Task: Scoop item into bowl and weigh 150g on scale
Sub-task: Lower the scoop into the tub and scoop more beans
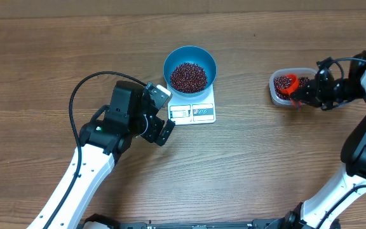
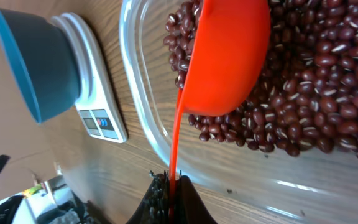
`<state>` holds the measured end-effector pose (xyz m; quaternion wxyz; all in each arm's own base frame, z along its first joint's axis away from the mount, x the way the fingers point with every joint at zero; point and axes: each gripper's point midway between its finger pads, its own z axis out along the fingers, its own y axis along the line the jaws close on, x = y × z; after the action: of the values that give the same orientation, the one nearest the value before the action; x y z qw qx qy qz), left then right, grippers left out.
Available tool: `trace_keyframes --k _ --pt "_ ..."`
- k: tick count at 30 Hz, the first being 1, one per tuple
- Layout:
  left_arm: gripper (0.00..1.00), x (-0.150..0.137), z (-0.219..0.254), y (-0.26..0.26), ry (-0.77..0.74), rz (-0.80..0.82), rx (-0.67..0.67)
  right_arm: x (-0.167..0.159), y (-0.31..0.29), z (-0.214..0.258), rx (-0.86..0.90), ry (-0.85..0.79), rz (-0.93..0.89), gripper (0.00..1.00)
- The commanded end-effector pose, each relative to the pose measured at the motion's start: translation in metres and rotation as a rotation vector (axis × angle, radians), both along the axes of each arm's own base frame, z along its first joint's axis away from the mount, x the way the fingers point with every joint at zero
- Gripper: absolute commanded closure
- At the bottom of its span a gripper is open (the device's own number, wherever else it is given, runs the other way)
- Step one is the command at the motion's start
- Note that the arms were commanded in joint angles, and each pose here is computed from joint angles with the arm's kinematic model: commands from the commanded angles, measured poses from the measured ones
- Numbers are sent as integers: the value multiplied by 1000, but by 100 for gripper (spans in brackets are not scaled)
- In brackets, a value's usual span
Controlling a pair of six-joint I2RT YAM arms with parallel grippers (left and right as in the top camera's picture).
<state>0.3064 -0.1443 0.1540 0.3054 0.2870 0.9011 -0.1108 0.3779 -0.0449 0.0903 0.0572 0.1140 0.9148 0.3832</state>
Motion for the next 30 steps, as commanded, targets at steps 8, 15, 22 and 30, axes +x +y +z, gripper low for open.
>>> trace_keyframes --k 8,15,22,30 --pt "0 1 -3 2 10 17 2 -2 -1 20 142 -105 0 96" --pt "1 1 -3 2 10 16 2 -8 -9 32 208 -154 -20 96" --pt "0 1 -3 2 10 17 2 -11 -9 47 276 -219 -24 96" --pt "0 1 -3 2 10 16 2 -14 6 72 382 -308 -3 96"
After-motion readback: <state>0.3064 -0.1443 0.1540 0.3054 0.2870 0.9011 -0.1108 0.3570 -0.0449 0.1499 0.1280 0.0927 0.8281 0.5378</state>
